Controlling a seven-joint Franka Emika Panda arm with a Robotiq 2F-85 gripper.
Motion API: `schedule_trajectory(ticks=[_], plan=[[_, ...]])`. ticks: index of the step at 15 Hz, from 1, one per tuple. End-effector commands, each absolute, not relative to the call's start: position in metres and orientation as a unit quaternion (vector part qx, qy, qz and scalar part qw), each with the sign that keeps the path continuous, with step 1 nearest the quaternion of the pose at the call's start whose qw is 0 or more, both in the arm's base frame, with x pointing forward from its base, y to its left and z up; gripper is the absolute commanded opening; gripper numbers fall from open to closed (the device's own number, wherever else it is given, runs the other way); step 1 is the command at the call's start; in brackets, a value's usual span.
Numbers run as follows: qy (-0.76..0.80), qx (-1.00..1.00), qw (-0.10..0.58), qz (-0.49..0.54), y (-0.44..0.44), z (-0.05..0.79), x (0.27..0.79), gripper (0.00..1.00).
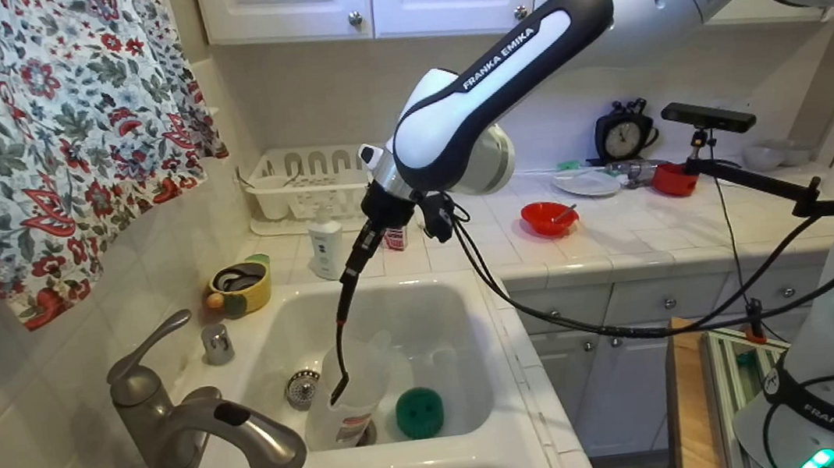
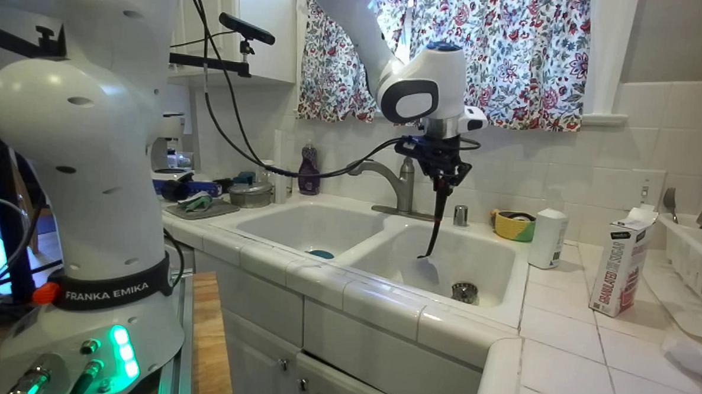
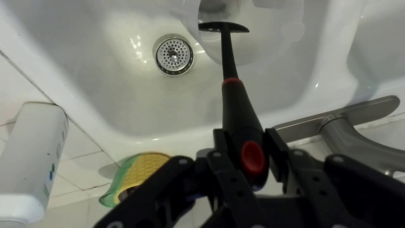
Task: Use the black spatula to stir the contents in the jug.
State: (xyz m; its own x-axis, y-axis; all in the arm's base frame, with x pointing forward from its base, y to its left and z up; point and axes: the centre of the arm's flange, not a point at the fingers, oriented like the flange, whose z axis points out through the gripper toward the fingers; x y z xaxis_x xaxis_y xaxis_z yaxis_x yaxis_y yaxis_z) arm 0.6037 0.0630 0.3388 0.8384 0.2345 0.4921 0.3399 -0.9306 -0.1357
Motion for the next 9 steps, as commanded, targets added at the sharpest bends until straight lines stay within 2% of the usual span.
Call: schedule_trajectory(ticks=[1,9], plan=[[-0.150,-0.943,0.123,-0.272,0.0595,0.3417,0.5986,0.10],[-0.140,-0.931,0.144,-0.305,0.0557,0.3483,0.6004,0.10]])
